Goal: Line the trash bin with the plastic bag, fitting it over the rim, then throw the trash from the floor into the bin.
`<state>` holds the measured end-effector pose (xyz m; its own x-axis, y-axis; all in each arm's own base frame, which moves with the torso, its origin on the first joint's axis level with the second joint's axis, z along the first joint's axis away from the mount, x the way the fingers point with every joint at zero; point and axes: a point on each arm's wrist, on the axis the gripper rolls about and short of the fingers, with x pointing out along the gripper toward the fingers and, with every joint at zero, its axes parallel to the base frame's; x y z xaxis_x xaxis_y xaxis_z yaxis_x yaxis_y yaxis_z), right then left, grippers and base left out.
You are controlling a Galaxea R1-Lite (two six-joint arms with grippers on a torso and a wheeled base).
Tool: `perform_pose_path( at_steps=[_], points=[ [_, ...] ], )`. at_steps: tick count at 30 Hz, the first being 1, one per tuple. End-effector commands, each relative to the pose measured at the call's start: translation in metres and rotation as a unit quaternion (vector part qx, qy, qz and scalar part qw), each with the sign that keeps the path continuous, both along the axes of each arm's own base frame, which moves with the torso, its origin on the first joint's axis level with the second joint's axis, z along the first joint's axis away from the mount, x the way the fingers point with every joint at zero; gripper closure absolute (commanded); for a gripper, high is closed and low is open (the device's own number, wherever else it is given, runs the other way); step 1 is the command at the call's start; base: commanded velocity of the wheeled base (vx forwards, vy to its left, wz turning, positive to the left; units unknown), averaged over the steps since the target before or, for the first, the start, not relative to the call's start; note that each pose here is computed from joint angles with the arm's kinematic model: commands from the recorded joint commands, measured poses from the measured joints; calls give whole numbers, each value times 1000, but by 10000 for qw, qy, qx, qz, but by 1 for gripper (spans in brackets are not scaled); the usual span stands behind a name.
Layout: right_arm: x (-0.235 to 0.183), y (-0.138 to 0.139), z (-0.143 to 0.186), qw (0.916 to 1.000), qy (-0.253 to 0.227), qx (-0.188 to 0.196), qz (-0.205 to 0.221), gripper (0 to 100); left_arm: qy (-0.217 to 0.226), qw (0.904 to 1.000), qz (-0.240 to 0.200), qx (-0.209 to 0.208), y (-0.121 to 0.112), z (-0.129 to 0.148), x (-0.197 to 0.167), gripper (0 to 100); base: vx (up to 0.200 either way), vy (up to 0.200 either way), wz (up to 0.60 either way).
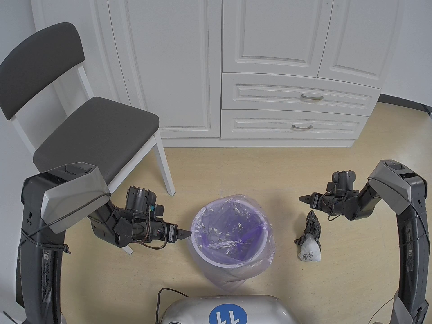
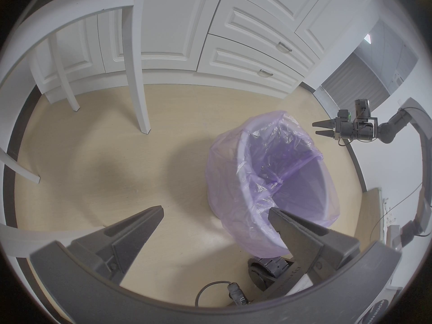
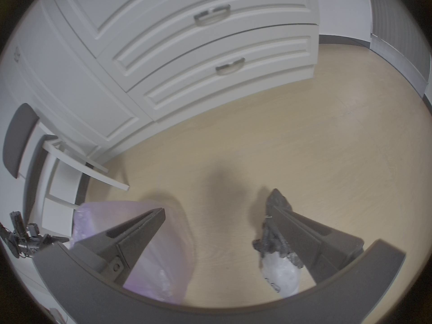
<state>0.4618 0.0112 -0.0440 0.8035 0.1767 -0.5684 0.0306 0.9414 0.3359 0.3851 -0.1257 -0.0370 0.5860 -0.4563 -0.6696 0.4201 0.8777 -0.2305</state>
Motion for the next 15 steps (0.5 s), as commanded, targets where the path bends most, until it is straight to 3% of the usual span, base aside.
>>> perform_pose_path(
  at_steps=[1, 4, 10, 15],
  points=[
    [10, -16, -25, 9989, 408, -228, -97, 0, -16, 9999, -84, 136, 2, -6, 0, 0, 0, 0, 0],
    [18, -21, -30, 9956, 718, -541, -272, 0, -58, 9997, -117, 195, 4, -7, 0, 0, 0, 0, 0],
    [42, -25, -57, 9918, 989, -761, -277, 0, -88, 9997, -99, 203, 5, -7, 1, 0, 0, 0, 0],
    [49, -30, -72, 9773, 1886, -888, -374, 0, -145, 9997, -49, 182, 9, -7, 4, 0, 0, 0, 0]
  ],
)
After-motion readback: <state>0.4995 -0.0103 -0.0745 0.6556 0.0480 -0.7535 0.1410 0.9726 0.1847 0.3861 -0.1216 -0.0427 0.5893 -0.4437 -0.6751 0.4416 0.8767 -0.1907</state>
